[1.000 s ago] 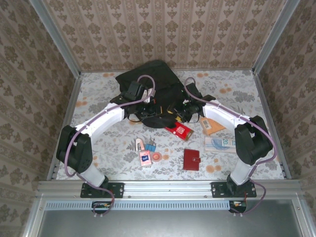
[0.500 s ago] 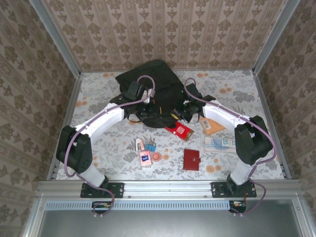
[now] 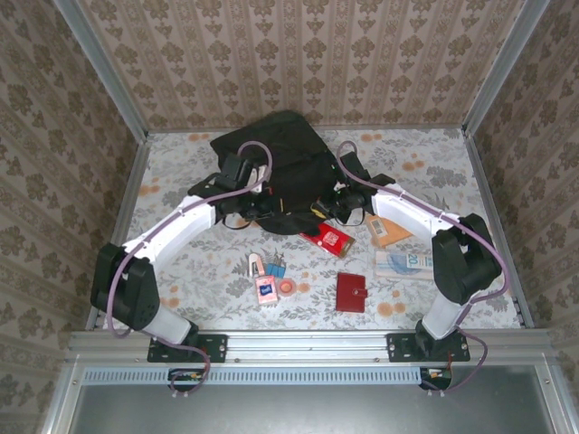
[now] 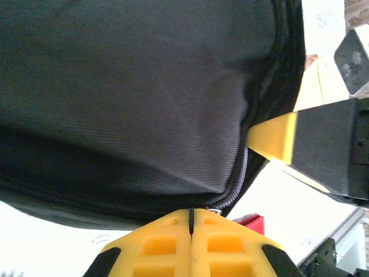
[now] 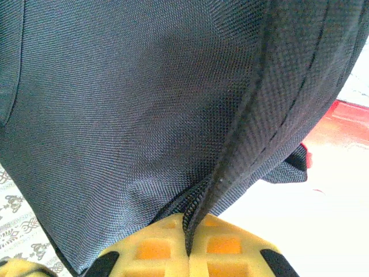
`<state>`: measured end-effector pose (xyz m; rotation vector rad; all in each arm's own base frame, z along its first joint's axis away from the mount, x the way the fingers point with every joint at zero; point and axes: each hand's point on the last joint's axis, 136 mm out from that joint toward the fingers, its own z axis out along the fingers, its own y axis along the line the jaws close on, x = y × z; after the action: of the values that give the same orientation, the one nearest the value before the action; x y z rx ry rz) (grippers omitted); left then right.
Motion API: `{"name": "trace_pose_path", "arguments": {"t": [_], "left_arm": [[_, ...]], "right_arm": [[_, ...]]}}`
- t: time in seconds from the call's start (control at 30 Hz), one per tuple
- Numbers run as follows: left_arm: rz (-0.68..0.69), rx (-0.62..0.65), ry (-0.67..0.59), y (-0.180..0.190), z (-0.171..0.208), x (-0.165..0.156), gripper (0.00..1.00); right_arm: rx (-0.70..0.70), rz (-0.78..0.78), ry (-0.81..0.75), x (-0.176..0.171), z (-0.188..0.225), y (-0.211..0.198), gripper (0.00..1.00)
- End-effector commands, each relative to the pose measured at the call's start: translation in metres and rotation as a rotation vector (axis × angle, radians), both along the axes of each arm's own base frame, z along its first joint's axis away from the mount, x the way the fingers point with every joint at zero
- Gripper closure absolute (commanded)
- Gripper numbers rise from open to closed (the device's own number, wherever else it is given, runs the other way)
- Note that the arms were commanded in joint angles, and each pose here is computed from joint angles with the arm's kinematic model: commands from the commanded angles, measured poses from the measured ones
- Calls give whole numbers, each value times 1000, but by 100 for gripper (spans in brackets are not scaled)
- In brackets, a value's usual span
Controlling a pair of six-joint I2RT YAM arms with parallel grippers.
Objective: Pack books, pencil case, and school supplies into a backpack
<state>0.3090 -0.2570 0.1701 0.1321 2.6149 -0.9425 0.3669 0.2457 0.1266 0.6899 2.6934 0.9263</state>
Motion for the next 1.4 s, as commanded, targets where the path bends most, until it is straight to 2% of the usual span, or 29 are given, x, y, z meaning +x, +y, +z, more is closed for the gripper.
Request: {"name": "trace_pose_path", "arguments": {"t": [0.0, 0.1, 0.43, 0.73, 1.0, 1.1, 1.23, 1.37], "left_arm": [[61, 80, -15, 38, 1, -3, 100], [113, 99, -19, 60, 0, 8, 100], [194, 126, -32, 93, 1, 37, 100], [225, 127, -35, 100, 7, 66, 100], [265, 228, -50, 122, 6, 74, 100], [239, 190, -73, 115, 15, 74, 100], [139, 108, -143, 81, 42, 70, 100], [42, 116, -189, 52, 61, 67, 100]], "right_arm": [[-154, -77, 1, 4, -8, -42, 100], [-169, -74, -22, 5, -4, -46, 100], [-229, -7, -55, 1, 2, -52, 100], [-286, 79, -120, -2, 14, -53, 100], [-379, 101, -168, -2, 25, -64, 100], [-407, 99, -170, -1, 25, -68, 100], [-363, 124, -169, 1, 27, -56, 100], [-365, 148, -171, 5, 29, -50, 97]]}}
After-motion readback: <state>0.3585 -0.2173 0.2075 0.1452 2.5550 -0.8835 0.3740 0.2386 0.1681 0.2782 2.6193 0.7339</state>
